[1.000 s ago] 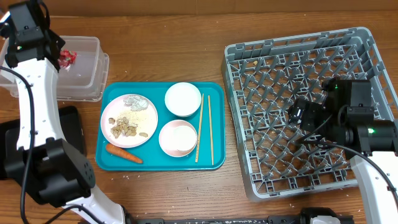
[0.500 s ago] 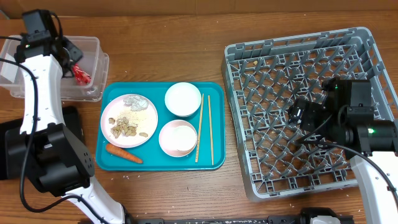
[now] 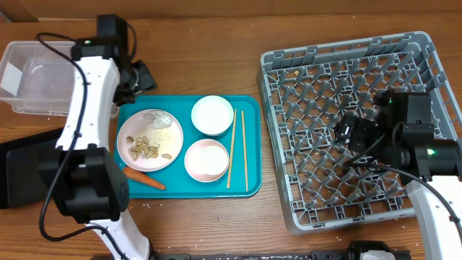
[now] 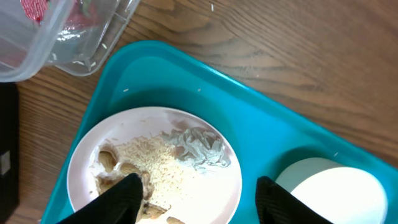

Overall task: Sort waste into correct bins and load items into the dishwasher
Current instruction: 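Return the left gripper to the plate and grasp the crumpled tissue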

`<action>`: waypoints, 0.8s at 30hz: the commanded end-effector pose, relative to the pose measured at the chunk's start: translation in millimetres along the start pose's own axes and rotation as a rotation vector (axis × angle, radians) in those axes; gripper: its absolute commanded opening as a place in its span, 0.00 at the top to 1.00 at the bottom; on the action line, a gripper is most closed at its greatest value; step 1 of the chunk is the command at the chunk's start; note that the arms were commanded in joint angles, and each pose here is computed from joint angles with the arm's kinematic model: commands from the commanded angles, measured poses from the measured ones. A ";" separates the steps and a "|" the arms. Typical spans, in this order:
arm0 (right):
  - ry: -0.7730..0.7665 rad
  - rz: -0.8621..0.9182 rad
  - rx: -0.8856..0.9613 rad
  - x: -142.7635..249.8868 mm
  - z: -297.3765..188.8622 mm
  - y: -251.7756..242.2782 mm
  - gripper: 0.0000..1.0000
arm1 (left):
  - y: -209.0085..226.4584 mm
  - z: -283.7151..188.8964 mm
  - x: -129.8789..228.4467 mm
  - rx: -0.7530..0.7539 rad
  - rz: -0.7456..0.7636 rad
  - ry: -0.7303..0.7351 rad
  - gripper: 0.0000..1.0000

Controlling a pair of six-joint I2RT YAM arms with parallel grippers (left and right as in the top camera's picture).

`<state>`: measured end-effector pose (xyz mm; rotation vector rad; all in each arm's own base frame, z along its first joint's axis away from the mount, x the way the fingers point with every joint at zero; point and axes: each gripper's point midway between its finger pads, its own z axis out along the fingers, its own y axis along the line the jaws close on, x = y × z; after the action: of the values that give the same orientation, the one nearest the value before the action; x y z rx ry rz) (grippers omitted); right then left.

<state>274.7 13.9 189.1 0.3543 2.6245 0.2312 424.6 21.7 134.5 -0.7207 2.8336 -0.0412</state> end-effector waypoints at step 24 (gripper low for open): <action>-0.028 -0.009 -0.003 -6.3 -7.2 3.4 0.00 | 14.6 99.3 59.1 -0.180 0.108 0.194 0.56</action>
<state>273.2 14.0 188.3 0.3551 2.6313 0.2309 393.9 8.3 37.9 -0.6490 3.0477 0.1430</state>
